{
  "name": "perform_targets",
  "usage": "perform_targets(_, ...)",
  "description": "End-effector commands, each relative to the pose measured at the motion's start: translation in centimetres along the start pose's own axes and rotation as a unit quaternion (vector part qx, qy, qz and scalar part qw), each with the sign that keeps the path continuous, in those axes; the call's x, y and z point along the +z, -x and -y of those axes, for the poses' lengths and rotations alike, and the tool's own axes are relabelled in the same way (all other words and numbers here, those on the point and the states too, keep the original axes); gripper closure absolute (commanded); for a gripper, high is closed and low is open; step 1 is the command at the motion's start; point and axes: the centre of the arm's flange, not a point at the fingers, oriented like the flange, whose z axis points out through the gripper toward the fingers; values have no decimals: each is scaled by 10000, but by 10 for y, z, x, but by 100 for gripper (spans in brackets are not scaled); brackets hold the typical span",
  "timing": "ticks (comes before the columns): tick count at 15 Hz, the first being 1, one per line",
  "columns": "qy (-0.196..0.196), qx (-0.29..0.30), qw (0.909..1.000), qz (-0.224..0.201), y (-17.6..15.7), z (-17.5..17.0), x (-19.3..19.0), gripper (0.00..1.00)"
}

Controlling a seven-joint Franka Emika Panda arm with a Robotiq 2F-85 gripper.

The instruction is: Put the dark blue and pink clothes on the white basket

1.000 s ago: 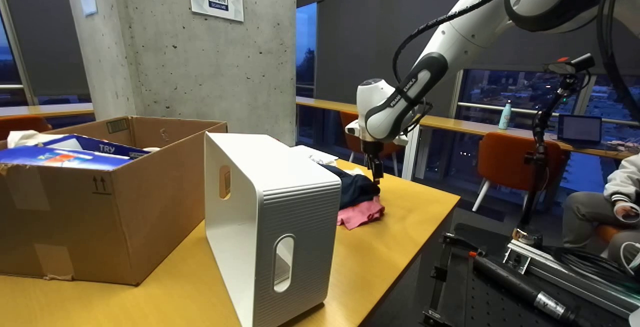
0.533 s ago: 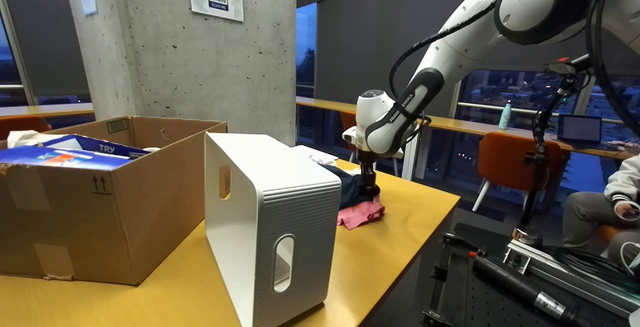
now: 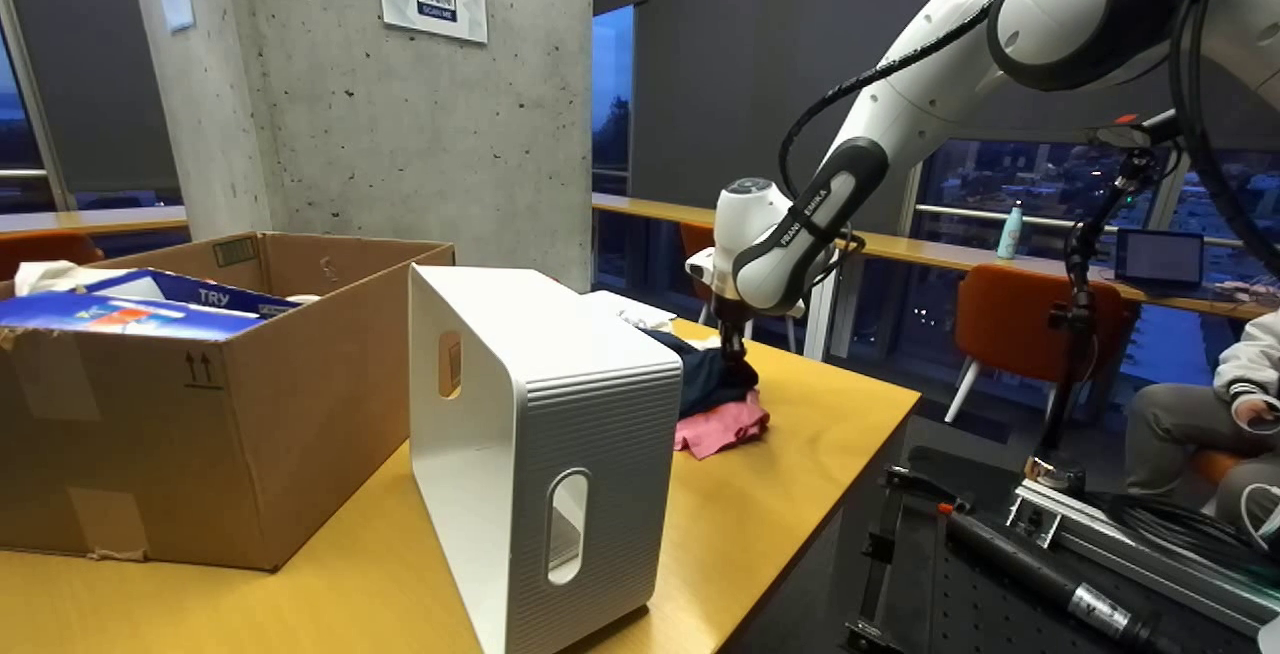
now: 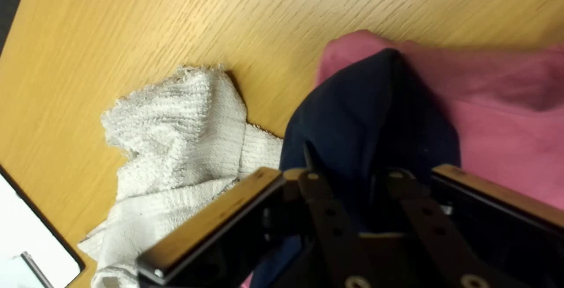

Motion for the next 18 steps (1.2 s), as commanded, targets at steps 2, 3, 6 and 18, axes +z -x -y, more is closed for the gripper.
perform_targets(2, 352, 120, 9993, 39, -1, -6, -38, 100)
perform_targets(3, 395, 149, 9991, 20, -2, -12, -54, 97)
perform_targets(6, 714, 355, 9967, -159, -9, -39, -112, 97)
perform_targets(18, 1652, 1003, 9778, -811, -40, -110, -346, 97)
